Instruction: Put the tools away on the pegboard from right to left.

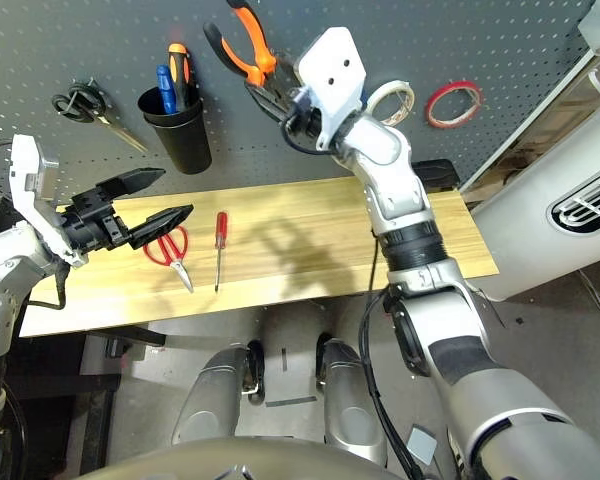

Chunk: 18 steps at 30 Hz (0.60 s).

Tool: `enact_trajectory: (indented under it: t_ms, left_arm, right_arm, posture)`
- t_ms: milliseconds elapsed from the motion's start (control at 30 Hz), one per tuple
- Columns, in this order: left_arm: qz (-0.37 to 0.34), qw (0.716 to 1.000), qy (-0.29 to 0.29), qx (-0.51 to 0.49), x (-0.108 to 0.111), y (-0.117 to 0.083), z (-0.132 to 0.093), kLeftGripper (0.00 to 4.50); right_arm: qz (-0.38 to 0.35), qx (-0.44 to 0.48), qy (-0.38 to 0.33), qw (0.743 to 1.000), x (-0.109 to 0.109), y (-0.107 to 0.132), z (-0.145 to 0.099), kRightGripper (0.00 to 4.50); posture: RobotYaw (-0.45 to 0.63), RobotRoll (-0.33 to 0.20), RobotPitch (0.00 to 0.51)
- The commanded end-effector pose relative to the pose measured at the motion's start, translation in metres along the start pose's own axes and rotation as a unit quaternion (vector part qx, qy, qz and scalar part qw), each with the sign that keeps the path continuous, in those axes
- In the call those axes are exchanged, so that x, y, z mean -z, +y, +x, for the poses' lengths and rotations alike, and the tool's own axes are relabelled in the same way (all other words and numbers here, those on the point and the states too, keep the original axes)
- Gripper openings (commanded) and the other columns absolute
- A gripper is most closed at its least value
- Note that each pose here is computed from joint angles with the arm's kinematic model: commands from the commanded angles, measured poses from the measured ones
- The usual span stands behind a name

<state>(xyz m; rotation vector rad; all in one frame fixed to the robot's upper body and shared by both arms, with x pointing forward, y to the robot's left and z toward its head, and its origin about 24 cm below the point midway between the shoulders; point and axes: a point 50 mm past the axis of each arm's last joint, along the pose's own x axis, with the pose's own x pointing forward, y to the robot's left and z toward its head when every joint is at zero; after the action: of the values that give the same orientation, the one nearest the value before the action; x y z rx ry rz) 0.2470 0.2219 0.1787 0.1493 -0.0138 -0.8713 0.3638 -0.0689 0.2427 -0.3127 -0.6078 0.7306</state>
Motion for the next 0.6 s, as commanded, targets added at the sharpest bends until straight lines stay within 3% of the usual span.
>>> enact_trajectory:
  t_ms: [33,600]
  left_arm:
    - [-0.001,1.000,0.008,0.012,0.001,-0.004,0.000,4.50]
    - [-0.006,1.000,0.008,0.019,0.002,-0.010,0.002,4.50]
  right_arm:
    - [-0.020,0.009,-0.013,1.000,0.001,0.002,0.007,2.11]
    - [-0.065,0.025,0.000,0.998,0.015,0.004,0.020,2.11]
  posture:
    - [0.05,0.000,0.116]
    - [0.07,0.000,0.137]
